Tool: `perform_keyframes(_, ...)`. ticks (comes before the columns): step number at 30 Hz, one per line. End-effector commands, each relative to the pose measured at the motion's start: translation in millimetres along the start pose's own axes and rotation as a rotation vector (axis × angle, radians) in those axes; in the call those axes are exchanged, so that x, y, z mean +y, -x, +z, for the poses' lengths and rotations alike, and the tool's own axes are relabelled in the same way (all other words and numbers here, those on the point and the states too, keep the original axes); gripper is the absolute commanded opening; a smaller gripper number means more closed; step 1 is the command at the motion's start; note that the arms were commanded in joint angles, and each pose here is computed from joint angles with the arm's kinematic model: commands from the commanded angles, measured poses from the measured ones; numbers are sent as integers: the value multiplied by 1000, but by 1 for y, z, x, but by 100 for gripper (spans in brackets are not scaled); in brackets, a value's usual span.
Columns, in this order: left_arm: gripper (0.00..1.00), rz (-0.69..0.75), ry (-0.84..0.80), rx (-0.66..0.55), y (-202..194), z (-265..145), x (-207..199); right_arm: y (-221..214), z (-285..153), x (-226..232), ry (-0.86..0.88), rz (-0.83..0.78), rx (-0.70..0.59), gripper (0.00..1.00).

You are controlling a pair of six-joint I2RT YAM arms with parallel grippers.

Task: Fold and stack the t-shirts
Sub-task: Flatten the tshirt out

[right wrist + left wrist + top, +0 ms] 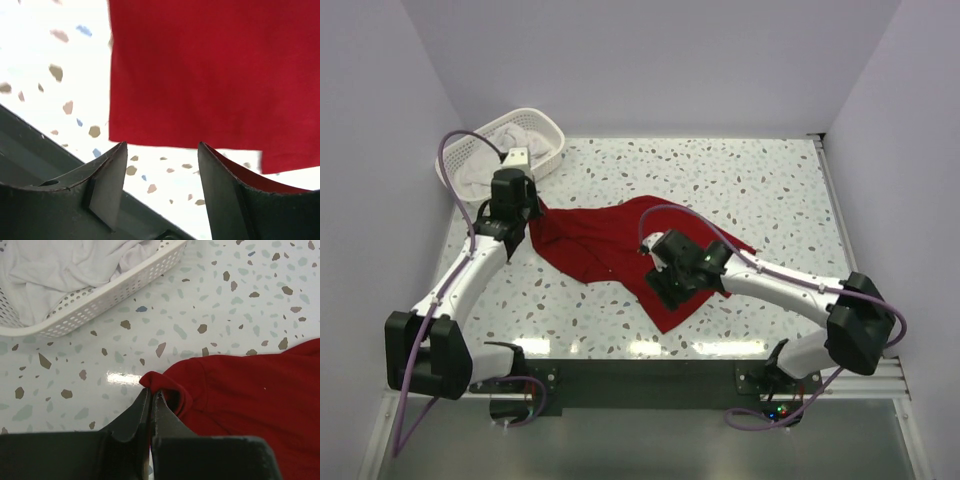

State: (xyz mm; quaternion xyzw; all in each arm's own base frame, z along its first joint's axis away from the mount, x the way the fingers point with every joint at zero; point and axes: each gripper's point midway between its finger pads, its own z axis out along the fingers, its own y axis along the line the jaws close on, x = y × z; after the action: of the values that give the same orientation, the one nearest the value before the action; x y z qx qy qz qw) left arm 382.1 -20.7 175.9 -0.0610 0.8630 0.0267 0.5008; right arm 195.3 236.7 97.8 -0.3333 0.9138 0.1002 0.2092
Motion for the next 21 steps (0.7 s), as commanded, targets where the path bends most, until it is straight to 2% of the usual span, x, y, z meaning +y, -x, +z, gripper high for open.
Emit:
perform_keyframes(1, 0, -27, 30, -126, 30, -2, 7, -11, 13, 19, -30, 19, -8, 61)
perform_keyframes(8, 0, -19, 68, -118, 26, -3, 14, -25, 39, 59, -21, -85, 66, 57)
perform_keyframes(12, 0, -23, 68, -121, 27, -3, 14, -36, 51, 64, -32, -116, 113, 56)
perform_keyframes(13, 0, -23, 66, -121, 27, -3, 14, -37, 53, 65, -32, -117, 119, 52)
perform_keyframes(16, 0, -23, 66, -123, 28, -3, 14, -41, 58, 70, -25, -128, 143, 49)
perform_keyframes(21, 0, -23, 65, -118, 28, -2, 13, -49, 62, 76, -28, -148, 176, 49)
